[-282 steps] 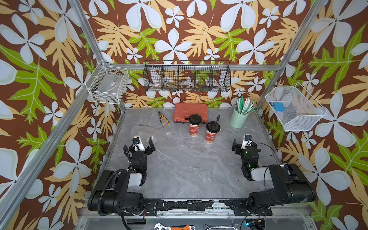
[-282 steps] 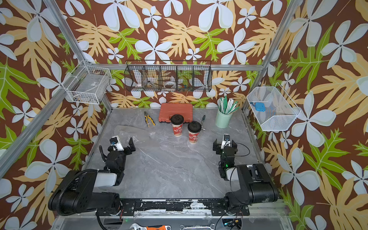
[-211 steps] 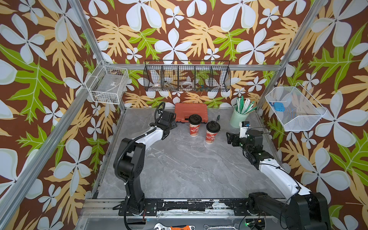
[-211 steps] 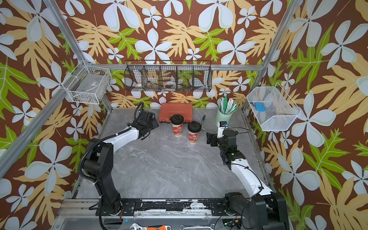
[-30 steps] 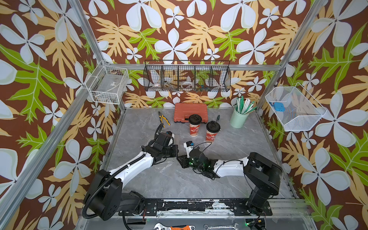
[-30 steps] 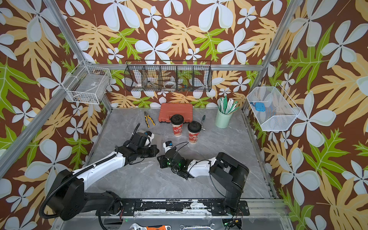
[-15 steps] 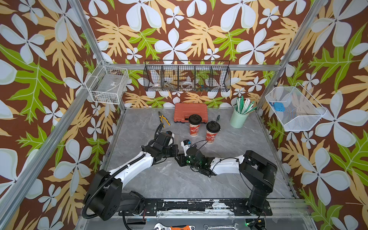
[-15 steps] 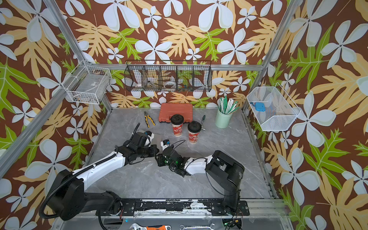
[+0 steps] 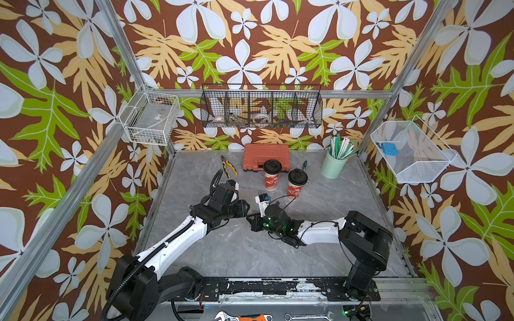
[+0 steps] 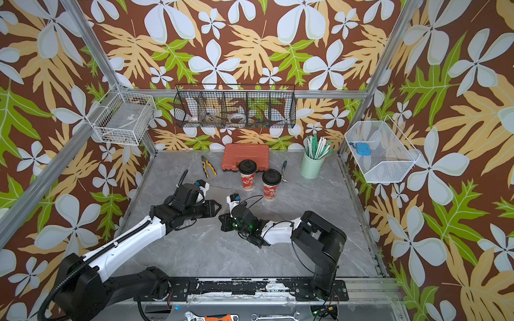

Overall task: Pack milk tea into plastic carrier bags
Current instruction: Adjust the plastic carrier bag at the center of the board.

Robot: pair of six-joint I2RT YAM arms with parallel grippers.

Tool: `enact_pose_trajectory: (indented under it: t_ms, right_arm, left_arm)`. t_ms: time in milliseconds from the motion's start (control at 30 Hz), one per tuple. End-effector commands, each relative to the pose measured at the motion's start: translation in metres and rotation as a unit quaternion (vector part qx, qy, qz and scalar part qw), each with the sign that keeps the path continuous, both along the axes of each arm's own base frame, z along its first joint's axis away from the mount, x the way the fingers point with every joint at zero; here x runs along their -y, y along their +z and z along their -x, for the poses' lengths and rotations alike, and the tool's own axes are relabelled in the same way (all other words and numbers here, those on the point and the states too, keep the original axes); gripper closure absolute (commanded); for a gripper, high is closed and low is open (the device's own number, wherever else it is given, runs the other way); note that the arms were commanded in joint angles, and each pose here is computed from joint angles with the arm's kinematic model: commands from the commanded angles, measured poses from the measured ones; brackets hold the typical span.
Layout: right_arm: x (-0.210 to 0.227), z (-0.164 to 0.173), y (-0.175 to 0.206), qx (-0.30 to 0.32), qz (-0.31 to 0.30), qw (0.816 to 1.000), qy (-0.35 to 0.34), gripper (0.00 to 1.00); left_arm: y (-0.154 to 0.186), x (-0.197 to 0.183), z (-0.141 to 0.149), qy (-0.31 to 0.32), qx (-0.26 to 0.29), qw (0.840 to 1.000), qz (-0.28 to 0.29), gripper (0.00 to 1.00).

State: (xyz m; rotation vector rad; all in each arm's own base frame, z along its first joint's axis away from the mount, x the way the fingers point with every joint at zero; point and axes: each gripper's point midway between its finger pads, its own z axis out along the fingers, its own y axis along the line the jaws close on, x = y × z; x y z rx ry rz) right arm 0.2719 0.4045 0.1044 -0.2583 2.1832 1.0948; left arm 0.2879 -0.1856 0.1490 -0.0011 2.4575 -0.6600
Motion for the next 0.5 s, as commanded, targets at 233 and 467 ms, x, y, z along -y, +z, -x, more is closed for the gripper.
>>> enact_pose_trajectory:
  t_ms: [233, 467]
  right_arm:
    - [-0.011, 0.008, 0.043, 0.042, -0.072, 0.996, 0.038, 1.0]
    - [-0.005, 0.008, 0.04, 0.04, -0.052, 0.997, 0.03, 1.0]
  left_arm:
    - [-0.023, 0.003, 0.024, -0.044, -0.028, 0.999, 0.002, 0.44]
    - [-0.012, -0.019, 0.011, 0.009, -0.001, 0.999, -0.046, 0.8]
